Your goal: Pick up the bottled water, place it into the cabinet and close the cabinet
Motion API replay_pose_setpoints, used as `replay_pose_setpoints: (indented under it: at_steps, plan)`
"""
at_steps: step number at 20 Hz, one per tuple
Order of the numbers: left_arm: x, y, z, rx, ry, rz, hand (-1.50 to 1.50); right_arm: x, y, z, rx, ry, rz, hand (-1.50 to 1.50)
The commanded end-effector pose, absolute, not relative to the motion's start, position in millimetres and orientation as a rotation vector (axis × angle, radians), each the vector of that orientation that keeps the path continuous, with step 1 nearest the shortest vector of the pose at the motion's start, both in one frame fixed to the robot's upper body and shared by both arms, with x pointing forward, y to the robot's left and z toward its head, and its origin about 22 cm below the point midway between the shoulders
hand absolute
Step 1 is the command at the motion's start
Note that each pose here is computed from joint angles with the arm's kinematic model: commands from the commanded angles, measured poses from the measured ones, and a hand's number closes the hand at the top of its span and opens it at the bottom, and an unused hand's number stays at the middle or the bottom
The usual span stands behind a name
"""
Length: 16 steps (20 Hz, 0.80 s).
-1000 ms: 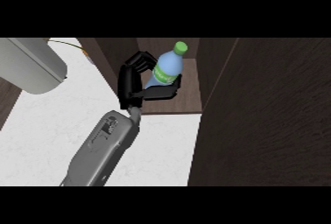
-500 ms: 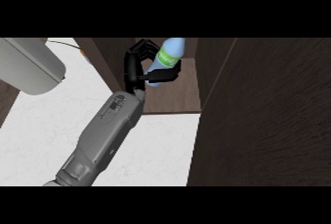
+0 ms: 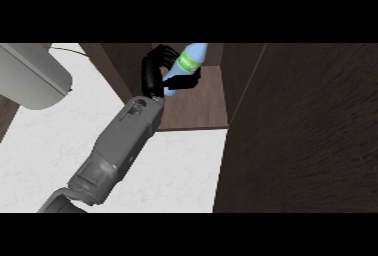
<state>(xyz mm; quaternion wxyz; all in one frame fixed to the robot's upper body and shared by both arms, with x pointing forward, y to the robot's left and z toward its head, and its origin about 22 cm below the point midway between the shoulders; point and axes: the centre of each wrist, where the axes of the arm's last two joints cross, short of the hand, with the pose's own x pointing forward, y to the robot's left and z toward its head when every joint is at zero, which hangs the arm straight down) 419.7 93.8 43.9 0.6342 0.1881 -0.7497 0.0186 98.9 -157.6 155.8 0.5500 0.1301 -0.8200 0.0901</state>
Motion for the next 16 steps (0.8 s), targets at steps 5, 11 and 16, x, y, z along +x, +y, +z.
replay_pose_setpoints:
  at_steps: [5, 11, 16]
  plan:
    - [417.8, 103.7, 17.0, 0.513, -1.675, 0.052, 1.50, 93.6, -161.4, 159.8, 0.336, -1.975, 0.220, -1.50]
    - [415.4, 110.4, 4.7, 0.561, -1.644, 0.019, 1.50, 78.3, -169.7, 169.6, 0.325, -1.985, 0.222, -1.50]
    - [422.9, 119.6, 10.8, 0.649, -1.627, -0.054, -1.50, 87.0, -164.6, 165.6, 0.340, -1.981, 0.221, -1.50]
